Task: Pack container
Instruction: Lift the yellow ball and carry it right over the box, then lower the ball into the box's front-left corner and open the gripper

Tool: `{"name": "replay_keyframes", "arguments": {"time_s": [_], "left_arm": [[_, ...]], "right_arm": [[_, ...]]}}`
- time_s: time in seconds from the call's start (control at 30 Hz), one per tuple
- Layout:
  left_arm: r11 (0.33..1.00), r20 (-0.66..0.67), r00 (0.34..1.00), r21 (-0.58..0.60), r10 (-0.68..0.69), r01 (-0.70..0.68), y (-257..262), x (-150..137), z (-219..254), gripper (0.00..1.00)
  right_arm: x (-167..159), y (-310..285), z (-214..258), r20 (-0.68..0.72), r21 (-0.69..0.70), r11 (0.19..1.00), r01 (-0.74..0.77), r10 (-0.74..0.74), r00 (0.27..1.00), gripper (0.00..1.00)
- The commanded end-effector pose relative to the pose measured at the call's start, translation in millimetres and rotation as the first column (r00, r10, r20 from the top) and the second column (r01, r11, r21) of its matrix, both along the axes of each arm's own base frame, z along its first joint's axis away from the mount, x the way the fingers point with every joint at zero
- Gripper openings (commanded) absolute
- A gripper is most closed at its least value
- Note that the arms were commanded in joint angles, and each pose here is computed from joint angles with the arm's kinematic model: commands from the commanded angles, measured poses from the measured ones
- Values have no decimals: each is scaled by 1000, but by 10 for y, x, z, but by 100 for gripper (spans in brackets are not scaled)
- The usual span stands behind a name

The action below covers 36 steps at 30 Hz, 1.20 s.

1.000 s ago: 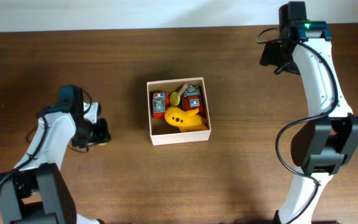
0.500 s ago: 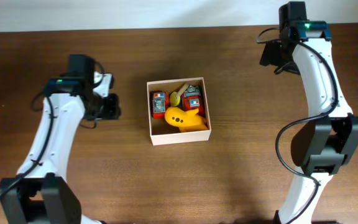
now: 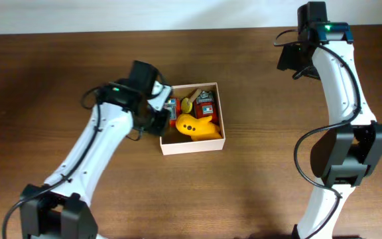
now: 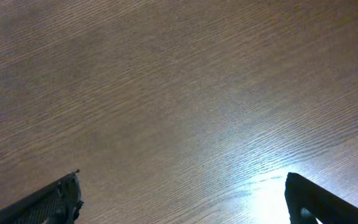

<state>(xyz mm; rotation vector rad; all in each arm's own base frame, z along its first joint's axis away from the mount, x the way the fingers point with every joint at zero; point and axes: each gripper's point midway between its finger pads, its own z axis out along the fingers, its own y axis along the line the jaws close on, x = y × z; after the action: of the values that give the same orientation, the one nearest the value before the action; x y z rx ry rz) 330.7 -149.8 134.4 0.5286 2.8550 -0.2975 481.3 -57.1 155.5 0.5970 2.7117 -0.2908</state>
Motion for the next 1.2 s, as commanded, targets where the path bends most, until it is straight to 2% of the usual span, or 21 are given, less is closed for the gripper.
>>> {"name": "replay_keyframes", "arguments": {"time_s": [0.0,0.1,0.27,0.4,0.73,1.03,1.1,1.17], "left_arm": [[999,9,999,-18,-44,45,-173,-29,53,45],[997,9,997,-17,-70,71,-256,-73,50,45],[996,-7,998,61,-58,58,-120,-120,-101,45],[995,-32,998,79,-54,57,-76,-176,-207,45],[997,24,998,58,-55,53,-134,-46,-188,45],[997,28,998,57,-54,53,-138,-38,-186,45],[997,28,998,56,-54,53,-139,-36,-185,56],[997,31,998,55,-54,53,-142,-30,-183,62]], "right_arm": [[-3,-30,-16,-4,-6,1000,10,-10,1000,99],[-3,-30,-16,-4,-6,1000,10,-10,1000,99],[-3,-30,-16,-4,-6,1000,10,-10,1000,99],[-3,-30,-16,-4,-6,1000,10,-10,1000,99],[-3,-30,-16,-4,-6,1000,10,-10,1000,99],[-3,-30,-16,-4,-6,1000,10,-10,1000,99],[-3,-30,-16,-4,-6,1000,10,-10,1000,99],[-3,-30,-16,-4,-6,1000,10,-10,1000,99]]}}
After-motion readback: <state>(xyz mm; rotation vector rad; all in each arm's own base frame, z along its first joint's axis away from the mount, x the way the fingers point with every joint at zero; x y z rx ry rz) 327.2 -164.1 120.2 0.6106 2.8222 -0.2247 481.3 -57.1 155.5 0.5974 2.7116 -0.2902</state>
